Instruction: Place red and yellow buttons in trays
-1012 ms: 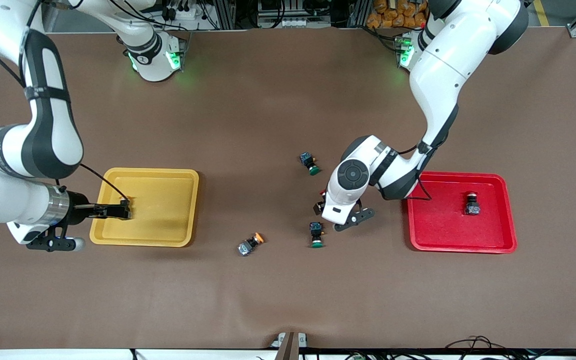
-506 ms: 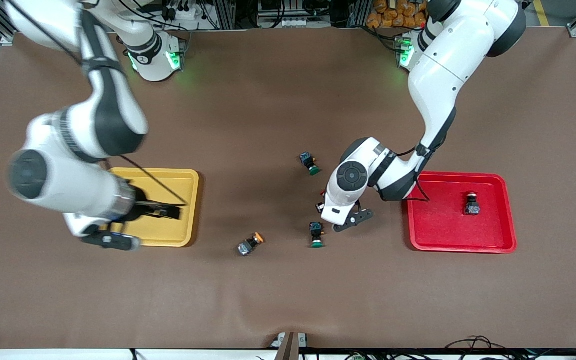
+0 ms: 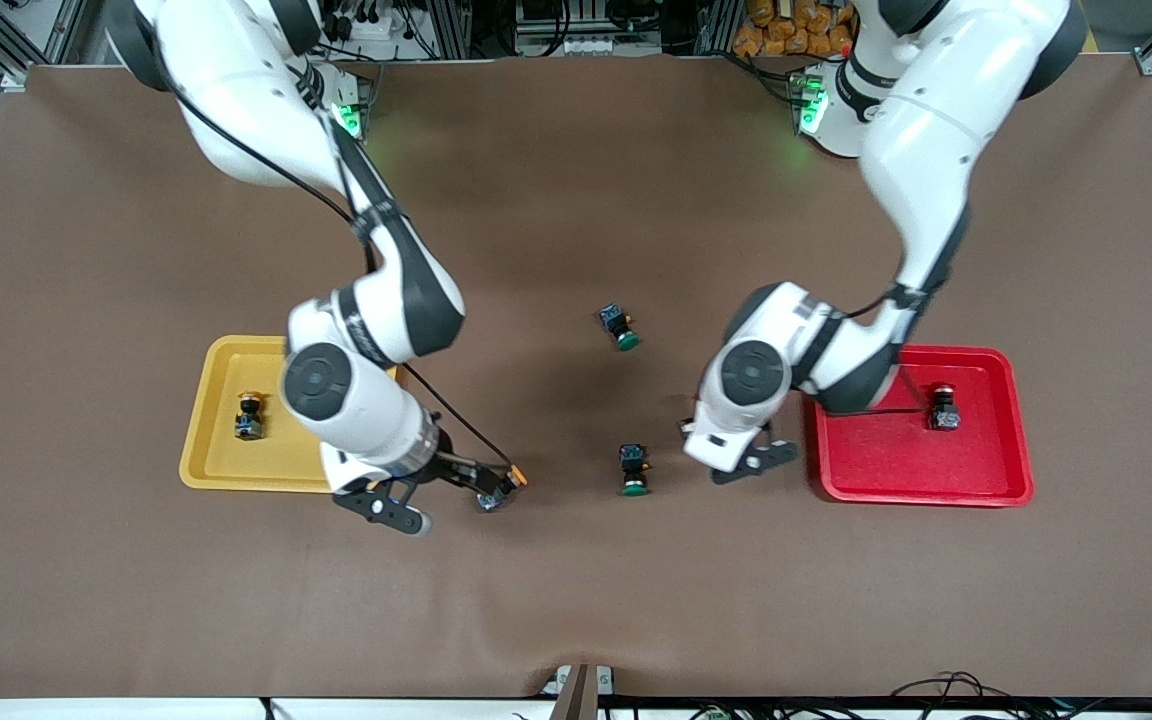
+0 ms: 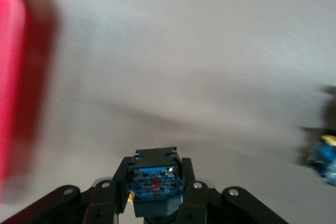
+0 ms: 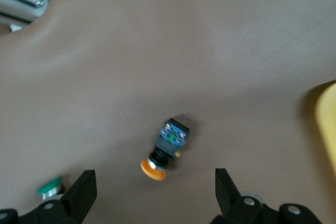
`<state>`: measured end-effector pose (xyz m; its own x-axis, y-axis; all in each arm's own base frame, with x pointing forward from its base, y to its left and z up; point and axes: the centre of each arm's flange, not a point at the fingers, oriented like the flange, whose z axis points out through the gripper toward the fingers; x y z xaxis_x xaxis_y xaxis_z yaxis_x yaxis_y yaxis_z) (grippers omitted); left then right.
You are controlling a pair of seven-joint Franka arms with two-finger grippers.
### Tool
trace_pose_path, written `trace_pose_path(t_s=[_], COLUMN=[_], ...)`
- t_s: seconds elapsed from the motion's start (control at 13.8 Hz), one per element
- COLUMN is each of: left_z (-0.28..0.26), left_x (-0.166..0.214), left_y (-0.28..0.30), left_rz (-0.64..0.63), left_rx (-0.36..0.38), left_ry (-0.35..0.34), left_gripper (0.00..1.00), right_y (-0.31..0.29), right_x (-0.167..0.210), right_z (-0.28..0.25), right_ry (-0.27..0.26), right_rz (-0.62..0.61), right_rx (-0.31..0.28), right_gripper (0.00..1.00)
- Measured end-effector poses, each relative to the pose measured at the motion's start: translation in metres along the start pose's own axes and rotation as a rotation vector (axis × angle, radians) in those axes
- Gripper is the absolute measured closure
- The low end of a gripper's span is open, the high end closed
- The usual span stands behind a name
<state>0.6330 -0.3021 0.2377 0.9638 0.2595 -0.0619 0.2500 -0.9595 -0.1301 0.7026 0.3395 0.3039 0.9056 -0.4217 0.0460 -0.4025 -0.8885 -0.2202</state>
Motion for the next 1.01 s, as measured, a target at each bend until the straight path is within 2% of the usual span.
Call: trace_pose_path(t_s=[0.22,0.43,0.72,0.87,0.94,1.01], left_z=[-0.024,-0.024,-0.006,0.01,0.021,0.033], left_x=[0.031,0.056,0.075,0.082,0.084,0.083], left_y=[-0.054,-0.11,-0.162,-0.185,-0.197,-0.207], left_rz=[0.121,0.197,0.274,0.305,0.313,0.317], left_rx=[0.026,0.032,0.029,0.037,0.038,0.034], left_ry=[-0.008,-0.027,-0.056,-0.025,-0.004,0.013], left_gripper=[0.59,0.59,0.59,0.59,0.59,0.59], right_y=[-0.003,0.0,0.001,0.003,0.004,0.004], right_x=[-0.011,-0.024,-0.039,-0.039,-0.038,-0.038], right_z=[0.055,0.093,0.118,0.123,0.124,0.125], right_ry=[0.051,0.093,0.098,0.099,0.1,0.102], right_rz=[0.087,0.122,0.122,0.136,0.139,0.139], right_rx=[-0.002,-0.059,-0.099,-0.105,-0.104,-0.102], right_gripper=[0.0,0.0,0.0,0.0,0.06,0.06])
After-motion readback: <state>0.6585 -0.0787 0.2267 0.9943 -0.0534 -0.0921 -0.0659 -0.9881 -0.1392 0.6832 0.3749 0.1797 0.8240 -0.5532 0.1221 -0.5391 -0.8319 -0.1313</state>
